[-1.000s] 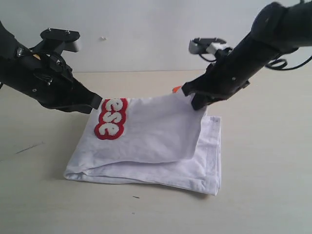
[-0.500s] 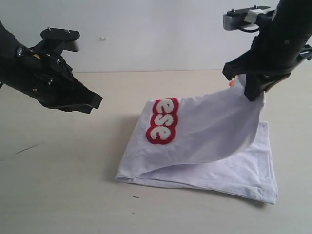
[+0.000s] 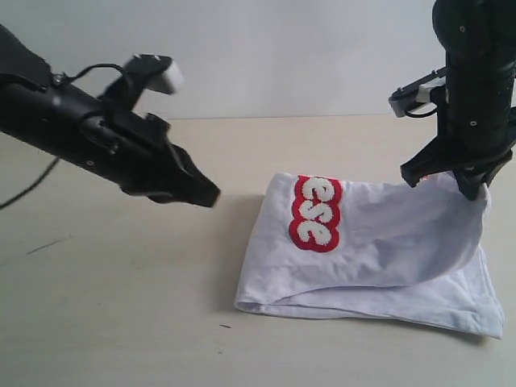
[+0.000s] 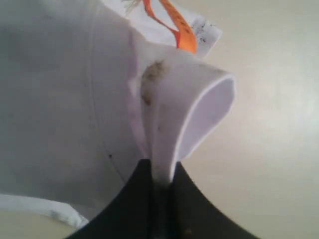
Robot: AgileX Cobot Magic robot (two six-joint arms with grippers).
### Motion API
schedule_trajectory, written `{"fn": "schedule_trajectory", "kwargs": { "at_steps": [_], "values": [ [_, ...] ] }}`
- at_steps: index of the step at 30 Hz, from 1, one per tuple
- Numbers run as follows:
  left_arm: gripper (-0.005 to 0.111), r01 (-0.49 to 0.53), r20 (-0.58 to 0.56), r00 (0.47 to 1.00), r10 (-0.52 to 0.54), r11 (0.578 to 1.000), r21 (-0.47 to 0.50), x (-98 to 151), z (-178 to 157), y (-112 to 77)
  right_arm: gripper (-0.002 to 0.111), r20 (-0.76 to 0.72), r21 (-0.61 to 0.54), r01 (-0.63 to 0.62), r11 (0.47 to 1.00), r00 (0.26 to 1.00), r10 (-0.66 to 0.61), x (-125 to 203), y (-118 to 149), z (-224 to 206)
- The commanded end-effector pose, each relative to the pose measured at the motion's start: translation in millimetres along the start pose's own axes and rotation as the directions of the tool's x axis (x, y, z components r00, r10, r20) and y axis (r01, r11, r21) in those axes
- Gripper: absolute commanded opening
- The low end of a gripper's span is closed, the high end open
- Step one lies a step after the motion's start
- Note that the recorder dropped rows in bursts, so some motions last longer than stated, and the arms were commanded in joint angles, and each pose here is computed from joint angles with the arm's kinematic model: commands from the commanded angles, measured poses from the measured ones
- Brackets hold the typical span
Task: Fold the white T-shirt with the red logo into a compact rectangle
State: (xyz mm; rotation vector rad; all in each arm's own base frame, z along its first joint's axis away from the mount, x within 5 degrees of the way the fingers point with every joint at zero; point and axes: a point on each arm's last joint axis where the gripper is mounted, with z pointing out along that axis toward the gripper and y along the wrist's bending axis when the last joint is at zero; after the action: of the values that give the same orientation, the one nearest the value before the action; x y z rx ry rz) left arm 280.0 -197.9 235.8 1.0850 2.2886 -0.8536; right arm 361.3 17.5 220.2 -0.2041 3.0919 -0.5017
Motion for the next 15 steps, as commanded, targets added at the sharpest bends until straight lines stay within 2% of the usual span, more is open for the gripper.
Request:
{"fn": "schedule_trajectory", "kwargs": {
  "at_steps": [1, 10, 15],
  "values": [
    [0.0, -0.219, 0.038, 0.976, 0.216, 0.945, 0.242, 3, 40, -31.7, 0.0, -0.001, 0.005, -0.002, 1.0, 1.0, 0.002, 0, 0, 1],
    [0.0, -0.373, -0.085, 0.91, 0.406, 0.891, 0.259, 16, 133, -67.4, 0.0, -0.009, -0.076, 0.012, 0.997, 1.0, -0.012, 0, 7, 0],
    [0.0, -0.494, -0.069, 0.86, 0.506, 0.858, 0.137, 9, 174, -97.0, 0.0, 0.003, -0.098, 0.011, 0.995, 1.0, -0.01, -1, 9, 0]
  ]
}}
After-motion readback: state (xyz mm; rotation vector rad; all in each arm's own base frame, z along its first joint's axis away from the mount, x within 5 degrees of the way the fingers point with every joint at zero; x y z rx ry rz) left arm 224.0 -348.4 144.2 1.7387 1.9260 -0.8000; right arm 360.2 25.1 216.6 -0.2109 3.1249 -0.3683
